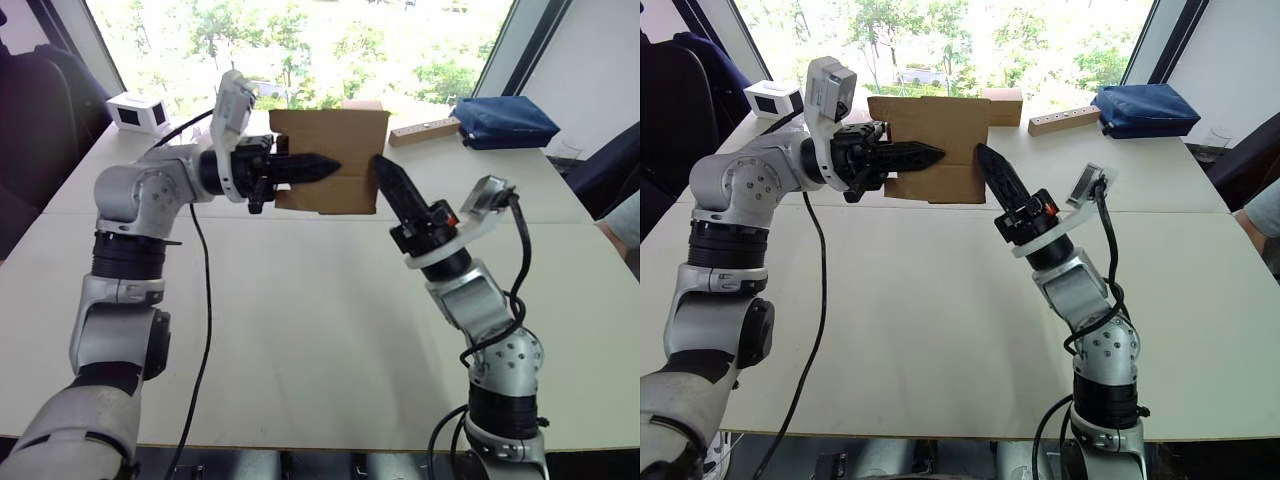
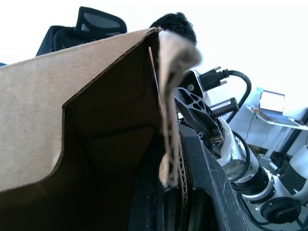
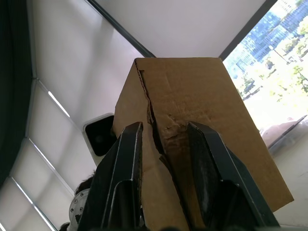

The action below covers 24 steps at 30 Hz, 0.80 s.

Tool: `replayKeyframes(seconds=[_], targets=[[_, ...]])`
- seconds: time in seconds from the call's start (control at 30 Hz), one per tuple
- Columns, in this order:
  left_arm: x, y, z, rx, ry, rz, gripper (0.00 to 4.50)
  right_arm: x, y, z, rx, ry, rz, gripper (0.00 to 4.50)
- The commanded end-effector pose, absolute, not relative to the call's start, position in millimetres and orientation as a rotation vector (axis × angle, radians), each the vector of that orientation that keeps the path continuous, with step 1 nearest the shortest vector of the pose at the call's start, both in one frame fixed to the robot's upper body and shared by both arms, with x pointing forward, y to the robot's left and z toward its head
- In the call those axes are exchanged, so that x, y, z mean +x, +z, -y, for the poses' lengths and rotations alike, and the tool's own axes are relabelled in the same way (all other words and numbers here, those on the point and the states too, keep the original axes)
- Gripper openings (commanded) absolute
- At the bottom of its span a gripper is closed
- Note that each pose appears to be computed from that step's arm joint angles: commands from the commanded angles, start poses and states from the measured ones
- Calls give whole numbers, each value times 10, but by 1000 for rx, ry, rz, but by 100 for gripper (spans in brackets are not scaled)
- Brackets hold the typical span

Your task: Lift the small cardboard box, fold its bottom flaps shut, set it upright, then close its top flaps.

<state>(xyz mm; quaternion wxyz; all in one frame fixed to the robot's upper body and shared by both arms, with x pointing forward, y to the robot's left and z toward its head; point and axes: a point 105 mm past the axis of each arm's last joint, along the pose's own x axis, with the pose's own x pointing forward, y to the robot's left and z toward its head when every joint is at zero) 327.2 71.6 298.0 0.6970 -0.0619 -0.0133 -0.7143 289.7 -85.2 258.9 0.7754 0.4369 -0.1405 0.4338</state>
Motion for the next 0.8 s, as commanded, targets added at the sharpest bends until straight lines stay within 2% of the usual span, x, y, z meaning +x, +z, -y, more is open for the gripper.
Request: replayKeyframes(seconds=[0.03,0.2,0.33,0.37,0.53,0.8], targets=[[3215,3097,-737,-107,-1609,76,0,2716,2717,880,910,1012,341,144],[3240,3074,-765,-114,-1595,67,0,2615,2737,1011,866,1006,334,144],[3227,3059,-742,-120,-1606,62,0,2660,2719,1120,885,939,352,51],[3223,3055,-735,-121,-1610,61,0,2685,2707,1150,884,916,357,4],[3195,3060,-701,-125,-1628,60,0,2806,2677,1253,877,845,384,4],[3180,3041,-685,-119,-1634,51,0,2845,2689,1049,804,927,336,4]])
